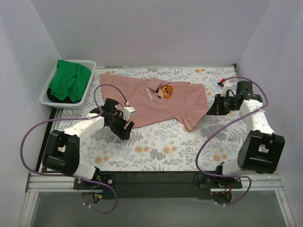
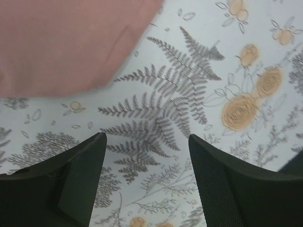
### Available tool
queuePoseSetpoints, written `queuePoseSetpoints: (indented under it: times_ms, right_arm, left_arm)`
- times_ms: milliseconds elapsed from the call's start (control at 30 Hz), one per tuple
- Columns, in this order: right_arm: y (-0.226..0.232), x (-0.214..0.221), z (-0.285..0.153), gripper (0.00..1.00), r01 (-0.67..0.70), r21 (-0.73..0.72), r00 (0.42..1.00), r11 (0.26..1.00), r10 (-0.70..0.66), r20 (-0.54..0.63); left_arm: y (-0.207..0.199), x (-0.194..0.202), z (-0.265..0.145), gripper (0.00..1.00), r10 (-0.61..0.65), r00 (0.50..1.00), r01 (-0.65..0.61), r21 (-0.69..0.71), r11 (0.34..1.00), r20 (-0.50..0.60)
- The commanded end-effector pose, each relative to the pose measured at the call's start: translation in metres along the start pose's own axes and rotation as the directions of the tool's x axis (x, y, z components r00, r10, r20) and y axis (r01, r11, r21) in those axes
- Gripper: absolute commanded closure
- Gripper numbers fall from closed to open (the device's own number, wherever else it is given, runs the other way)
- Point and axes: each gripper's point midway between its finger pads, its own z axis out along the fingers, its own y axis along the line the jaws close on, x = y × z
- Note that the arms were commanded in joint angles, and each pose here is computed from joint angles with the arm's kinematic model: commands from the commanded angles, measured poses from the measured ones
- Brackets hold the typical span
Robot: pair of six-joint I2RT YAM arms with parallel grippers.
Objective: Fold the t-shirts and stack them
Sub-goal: Flatten the tshirt out
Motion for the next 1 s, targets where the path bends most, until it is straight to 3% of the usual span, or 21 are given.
queuePoseSetpoints:
  times_ms: [0, 67, 233, 300, 433, 467, 500, 533, 600, 733, 967]
  right_arm:
    - [-0.001, -0.002, -0.015, 0.99, 0.033, 0.030, 0.999, 0.999, -0.034, 0.019]
    - [-0.007, 0.002, -0.018, 0.99, 0.029, 0.047, 0.999, 0.998, -0.029, 0.013]
    - [-0.021, 0.016, -0.020, 0.99, 0.020, 0.099, 1.000, 0.995, -0.018, -0.017]
    - [-0.024, 0.018, -0.022, 0.99, 0.018, 0.105, 1.000, 0.994, -0.016, -0.019]
    - [-0.023, 0.017, -0.028, 0.99, 0.038, 0.117, 0.999, 0.992, -0.037, -0.009]
    - [-0.022, 0.017, -0.029, 0.99, 0.041, 0.118, 0.999, 0.992, -0.040, -0.008]
    - [-0.021, 0.018, -0.030, 0.99, 0.044, 0.118, 0.999, 0.992, -0.043, -0.008]
    - [-0.021, 0.019, -0.031, 0.99, 0.048, 0.118, 0.999, 0.992, -0.047, -0.008]
    - [-0.019, 0.020, -0.031, 0.99, 0.051, 0.114, 0.999, 0.992, -0.050, -0.006]
    - [-0.018, 0.019, -0.031, 0.99, 0.051, 0.105, 0.999, 0.993, -0.051, -0.003]
    - [-0.019, 0.016, -0.029, 0.99, 0.037, 0.096, 0.999, 0.995, -0.037, -0.003]
  left_arm:
    - [0.030, -0.028, 0.009, 0.31, 0.073, 0.995, -0.060, -0.175, 0.983, 0.069]
    - [0.030, -0.031, 0.019, 0.31, 0.104, 0.992, -0.088, -0.205, 0.975, 0.067]
    - [0.039, -0.020, 0.043, 0.42, 0.107, 0.994, -0.106, -0.250, 0.962, -0.010]
    - [0.038, -0.017, 0.047, 0.51, 0.122, 0.992, -0.126, -0.252, 0.960, -0.032]
    - [0.037, -0.009, 0.044, 0.80, 0.130, 0.990, -0.139, -0.267, 0.954, -0.051]
    - [0.037, -0.011, 0.040, 0.92, 0.129, 0.991, -0.136, -0.278, 0.951, -0.043]
    - [0.036, -0.009, 0.037, 0.95, 0.123, 0.992, -0.130, -0.281, 0.951, -0.043]
    - [0.035, -0.008, 0.035, 0.95, 0.121, 0.992, -0.129, -0.281, 0.951, -0.047]
    - [0.031, -0.016, 0.027, 0.78, 0.127, 0.992, -0.127, -0.277, 0.952, -0.019]
    - [0.021, -0.038, 0.012, 0.55, 0.144, 0.988, -0.128, -0.253, 0.959, 0.047]
    - [0.029, -0.046, 0.029, 0.50, 0.125, 0.992, -0.115, -0.267, 0.957, 0.022]
